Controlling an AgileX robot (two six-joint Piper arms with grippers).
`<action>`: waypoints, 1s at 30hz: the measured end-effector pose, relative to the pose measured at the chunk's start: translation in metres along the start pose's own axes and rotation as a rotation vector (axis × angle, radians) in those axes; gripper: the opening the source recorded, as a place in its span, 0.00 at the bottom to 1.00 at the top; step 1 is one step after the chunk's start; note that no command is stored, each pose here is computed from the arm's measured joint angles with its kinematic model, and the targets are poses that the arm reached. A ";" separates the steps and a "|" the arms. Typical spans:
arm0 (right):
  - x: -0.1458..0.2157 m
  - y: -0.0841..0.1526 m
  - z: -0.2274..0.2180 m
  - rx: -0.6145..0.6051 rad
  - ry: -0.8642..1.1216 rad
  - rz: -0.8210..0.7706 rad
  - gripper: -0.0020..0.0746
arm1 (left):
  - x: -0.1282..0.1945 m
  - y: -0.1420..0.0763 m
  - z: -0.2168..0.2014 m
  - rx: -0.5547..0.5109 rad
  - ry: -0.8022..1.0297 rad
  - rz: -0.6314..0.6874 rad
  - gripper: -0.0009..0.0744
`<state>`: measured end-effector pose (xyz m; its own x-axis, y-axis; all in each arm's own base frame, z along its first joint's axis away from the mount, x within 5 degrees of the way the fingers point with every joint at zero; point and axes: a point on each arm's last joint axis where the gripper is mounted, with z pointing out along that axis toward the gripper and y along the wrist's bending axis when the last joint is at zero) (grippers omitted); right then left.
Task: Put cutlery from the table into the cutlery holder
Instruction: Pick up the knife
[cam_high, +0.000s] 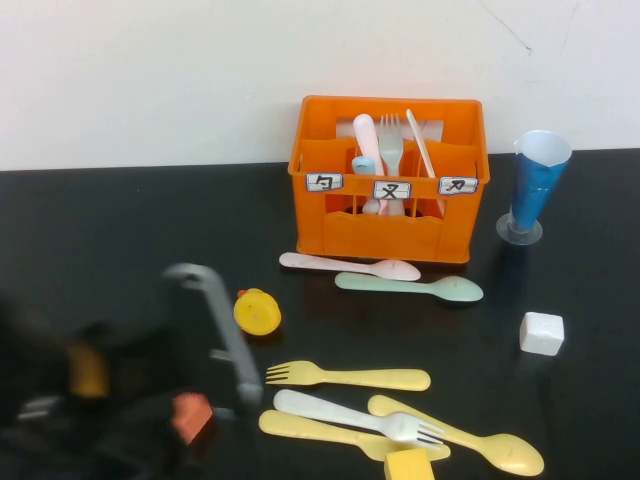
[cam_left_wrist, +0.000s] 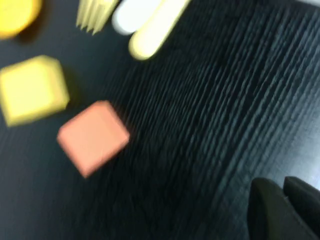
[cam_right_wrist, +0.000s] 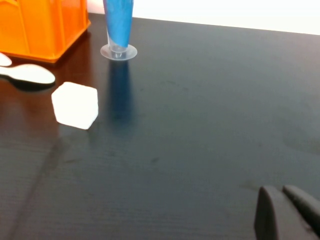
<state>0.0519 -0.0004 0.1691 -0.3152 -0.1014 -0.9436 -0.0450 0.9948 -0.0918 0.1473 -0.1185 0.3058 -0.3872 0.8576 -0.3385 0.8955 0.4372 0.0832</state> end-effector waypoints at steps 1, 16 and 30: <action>0.000 0.000 0.000 0.000 0.000 0.000 0.02 | -0.009 -0.001 0.009 0.008 0.022 0.043 0.07; 0.000 0.000 0.000 0.000 0.000 0.000 0.02 | -0.105 -0.009 0.090 0.155 0.084 0.291 0.34; 0.000 0.000 0.000 0.000 0.000 0.000 0.02 | -0.114 0.004 0.146 0.093 0.142 0.474 0.38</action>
<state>0.0519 -0.0004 0.1691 -0.3152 -0.1014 -0.9436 -0.0450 0.9948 -0.0918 0.2269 -0.2543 0.2077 0.0467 0.9872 -0.1527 0.9934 -0.0299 0.1108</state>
